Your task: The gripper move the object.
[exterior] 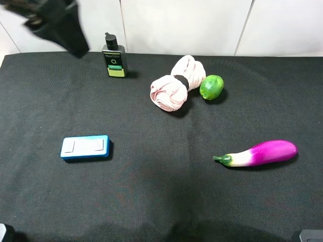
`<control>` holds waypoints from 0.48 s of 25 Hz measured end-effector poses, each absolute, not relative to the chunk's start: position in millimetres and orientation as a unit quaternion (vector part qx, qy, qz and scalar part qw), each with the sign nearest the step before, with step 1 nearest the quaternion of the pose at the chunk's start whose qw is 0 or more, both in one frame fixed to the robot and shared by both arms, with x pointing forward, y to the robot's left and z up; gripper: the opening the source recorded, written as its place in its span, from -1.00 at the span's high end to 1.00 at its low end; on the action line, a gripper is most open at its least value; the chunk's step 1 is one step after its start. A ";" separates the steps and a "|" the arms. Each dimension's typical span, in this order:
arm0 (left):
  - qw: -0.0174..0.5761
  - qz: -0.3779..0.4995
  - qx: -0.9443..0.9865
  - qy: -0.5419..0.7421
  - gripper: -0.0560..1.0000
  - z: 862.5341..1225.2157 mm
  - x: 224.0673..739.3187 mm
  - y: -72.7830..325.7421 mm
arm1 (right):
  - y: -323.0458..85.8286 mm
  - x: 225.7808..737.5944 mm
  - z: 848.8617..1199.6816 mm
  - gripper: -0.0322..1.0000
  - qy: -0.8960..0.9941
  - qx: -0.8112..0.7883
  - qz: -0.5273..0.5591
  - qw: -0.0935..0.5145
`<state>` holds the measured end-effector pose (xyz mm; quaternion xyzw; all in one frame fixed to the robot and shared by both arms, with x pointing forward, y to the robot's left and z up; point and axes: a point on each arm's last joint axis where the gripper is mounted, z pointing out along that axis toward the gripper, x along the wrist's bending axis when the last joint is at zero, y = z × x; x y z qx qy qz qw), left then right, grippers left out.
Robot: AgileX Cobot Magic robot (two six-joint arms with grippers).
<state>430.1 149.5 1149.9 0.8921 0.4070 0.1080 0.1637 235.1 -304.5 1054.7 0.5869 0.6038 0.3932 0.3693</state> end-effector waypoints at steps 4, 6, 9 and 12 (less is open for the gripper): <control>0.179 0.120 0.892 0.398 -0.87 1155.7 407.9 168.4 | -304.5 235.1 1054.7 -0.41 0.604 0.587 0.393 0.369; 0.186 0.130 0.896 0.383 -0.87 1158.8 398.4 176.7 | -304.5 235.1 1054.7 -0.41 0.604 0.587 0.393 0.369; 0.199 0.143 0.900 0.361 -0.87 1163.0 384.1 188.7 | -304.5 235.1 1054.7 -0.41 0.604 0.587 0.393 0.369; 0.205 0.149 0.900 0.356 -0.88 1161.5 371.9 198.8 | -304.5 235.1 1054.7 -0.41 0.604 0.587 0.393 0.369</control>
